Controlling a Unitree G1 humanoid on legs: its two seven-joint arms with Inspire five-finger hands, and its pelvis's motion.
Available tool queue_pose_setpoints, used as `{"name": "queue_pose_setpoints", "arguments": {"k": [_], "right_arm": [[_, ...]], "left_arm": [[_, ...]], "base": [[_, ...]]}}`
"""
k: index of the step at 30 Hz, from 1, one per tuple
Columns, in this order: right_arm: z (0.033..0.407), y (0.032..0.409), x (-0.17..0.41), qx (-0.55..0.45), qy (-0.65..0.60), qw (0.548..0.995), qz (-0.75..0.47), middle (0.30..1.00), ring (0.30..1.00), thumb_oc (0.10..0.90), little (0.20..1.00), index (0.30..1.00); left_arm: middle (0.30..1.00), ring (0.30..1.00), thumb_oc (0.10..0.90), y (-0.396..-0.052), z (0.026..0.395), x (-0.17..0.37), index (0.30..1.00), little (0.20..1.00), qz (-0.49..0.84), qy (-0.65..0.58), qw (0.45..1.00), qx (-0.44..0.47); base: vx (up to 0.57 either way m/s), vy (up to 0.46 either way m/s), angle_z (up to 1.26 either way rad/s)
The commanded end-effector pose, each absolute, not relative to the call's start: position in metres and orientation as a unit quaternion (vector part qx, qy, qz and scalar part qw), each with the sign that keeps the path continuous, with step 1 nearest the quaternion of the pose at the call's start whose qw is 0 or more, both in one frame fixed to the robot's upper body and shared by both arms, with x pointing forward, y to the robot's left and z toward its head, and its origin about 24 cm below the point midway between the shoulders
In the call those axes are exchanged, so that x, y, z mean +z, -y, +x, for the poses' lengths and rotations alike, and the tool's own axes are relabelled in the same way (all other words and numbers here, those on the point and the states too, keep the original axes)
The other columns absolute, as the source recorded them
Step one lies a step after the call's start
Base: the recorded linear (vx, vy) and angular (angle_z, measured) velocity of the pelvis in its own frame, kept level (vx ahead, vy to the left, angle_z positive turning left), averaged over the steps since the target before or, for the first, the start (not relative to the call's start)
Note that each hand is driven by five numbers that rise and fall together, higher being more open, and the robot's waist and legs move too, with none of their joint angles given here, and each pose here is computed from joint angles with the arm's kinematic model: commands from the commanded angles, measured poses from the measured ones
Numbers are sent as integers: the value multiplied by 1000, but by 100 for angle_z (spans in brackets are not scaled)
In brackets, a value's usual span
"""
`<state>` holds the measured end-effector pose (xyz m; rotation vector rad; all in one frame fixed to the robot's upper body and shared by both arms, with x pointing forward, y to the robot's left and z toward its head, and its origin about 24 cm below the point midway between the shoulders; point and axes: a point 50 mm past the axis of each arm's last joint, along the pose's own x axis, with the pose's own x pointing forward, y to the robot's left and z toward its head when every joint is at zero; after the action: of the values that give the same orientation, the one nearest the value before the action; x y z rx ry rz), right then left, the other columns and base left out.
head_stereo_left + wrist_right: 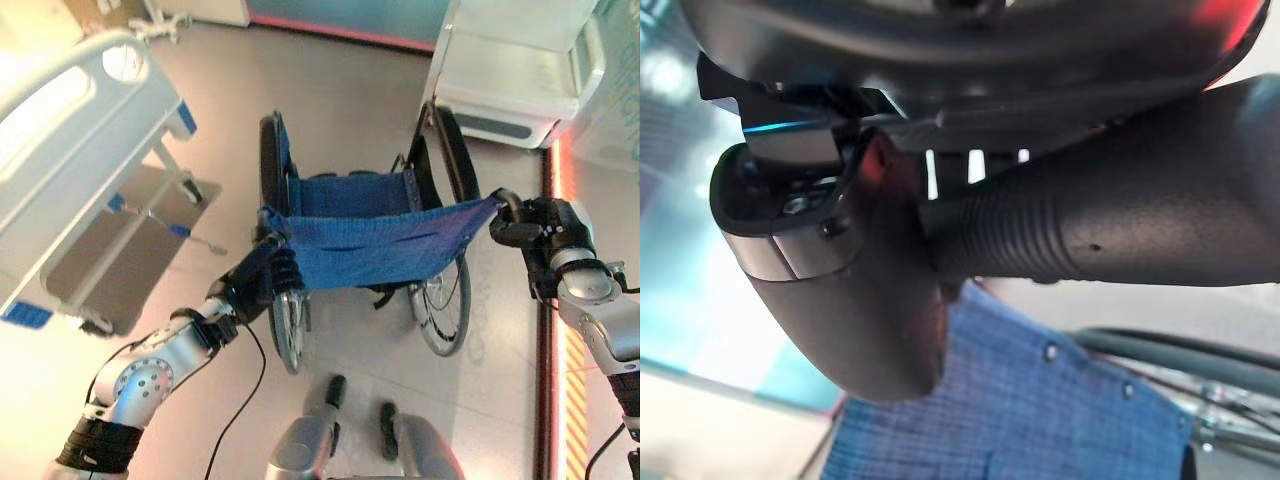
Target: Push the wheelchair next to the bed
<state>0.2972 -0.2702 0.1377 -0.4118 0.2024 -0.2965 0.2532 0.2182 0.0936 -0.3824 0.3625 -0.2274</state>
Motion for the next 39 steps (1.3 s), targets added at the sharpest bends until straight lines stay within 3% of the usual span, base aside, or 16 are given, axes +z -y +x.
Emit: {"name": "queue_pose_setpoints", "arguments": {"k": [1, 14, 23, 39], "right_arm": [[299, 236, 148, -38, -48, 981, -186, 300, 300, 400, 300, 300], [298, 227, 161, -12, -62, 975, -212, 300, 300, 400, 300, 300], [295, 221, 131, 24, -78, 976, -200, 300, 300, 400, 300, 300], [292, 212, 112, 13, -78, 981, -178, 300, 300, 400, 300, 300]], "left_arm": [[300, 300, 400, -231, 259, 119, 300, 300, -170, -97, 976, -94], [300, 300, 400, -253, 244, 109, 300, 300, -205, -110, 971, -50], [300, 300, 400, -260, 239, 96, 300, 300, -209, -109, 972, -15], [300, 300, 400, -249, 257, 106, 300, 300, -178, -118, 974, -76]], "base": [[482, -153, 0], [439, -120, 14], [603, 63, -40], [393, 29, -4]]}}
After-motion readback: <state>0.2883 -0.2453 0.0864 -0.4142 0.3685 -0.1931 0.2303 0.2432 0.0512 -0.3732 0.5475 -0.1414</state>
